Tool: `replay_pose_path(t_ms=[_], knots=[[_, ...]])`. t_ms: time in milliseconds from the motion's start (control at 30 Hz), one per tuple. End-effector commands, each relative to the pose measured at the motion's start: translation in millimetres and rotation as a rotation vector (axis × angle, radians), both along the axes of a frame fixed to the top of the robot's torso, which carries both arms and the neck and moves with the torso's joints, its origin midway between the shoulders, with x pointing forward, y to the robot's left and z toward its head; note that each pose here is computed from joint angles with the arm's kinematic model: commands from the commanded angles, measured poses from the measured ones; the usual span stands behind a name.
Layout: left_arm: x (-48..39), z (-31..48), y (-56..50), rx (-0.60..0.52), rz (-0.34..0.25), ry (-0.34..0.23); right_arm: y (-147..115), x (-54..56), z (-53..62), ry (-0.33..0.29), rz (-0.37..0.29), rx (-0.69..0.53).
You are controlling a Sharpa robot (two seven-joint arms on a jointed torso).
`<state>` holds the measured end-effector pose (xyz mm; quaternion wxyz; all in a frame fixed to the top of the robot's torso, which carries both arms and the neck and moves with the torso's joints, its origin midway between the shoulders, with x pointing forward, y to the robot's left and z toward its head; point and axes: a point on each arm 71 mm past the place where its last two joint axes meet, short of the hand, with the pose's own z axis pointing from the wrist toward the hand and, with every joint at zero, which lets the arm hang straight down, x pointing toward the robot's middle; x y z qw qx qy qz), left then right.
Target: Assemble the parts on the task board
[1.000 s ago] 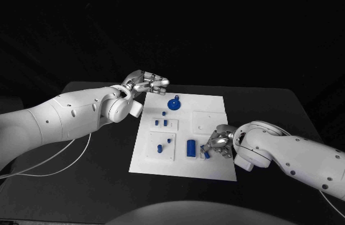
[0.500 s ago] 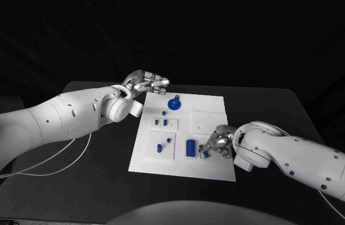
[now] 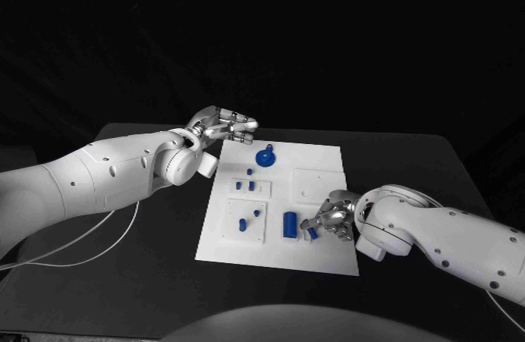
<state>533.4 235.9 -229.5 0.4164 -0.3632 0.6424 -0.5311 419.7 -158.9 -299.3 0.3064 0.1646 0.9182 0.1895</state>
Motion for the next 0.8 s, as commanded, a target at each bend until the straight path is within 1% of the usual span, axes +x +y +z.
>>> replay_pose_path(t_ms=[33, 800], knots=[[-0.5, 0.6, -2.1, -0.005, -0.017, -0.002, 3.0, -2.6, 0.3, 0.005, 0.024, 0.008], [-0.6, 0.6, -0.9, -0.002, -0.016, -0.002, 0.4, -9.8, 4.1, 0.008, 0.040, 0.016]])
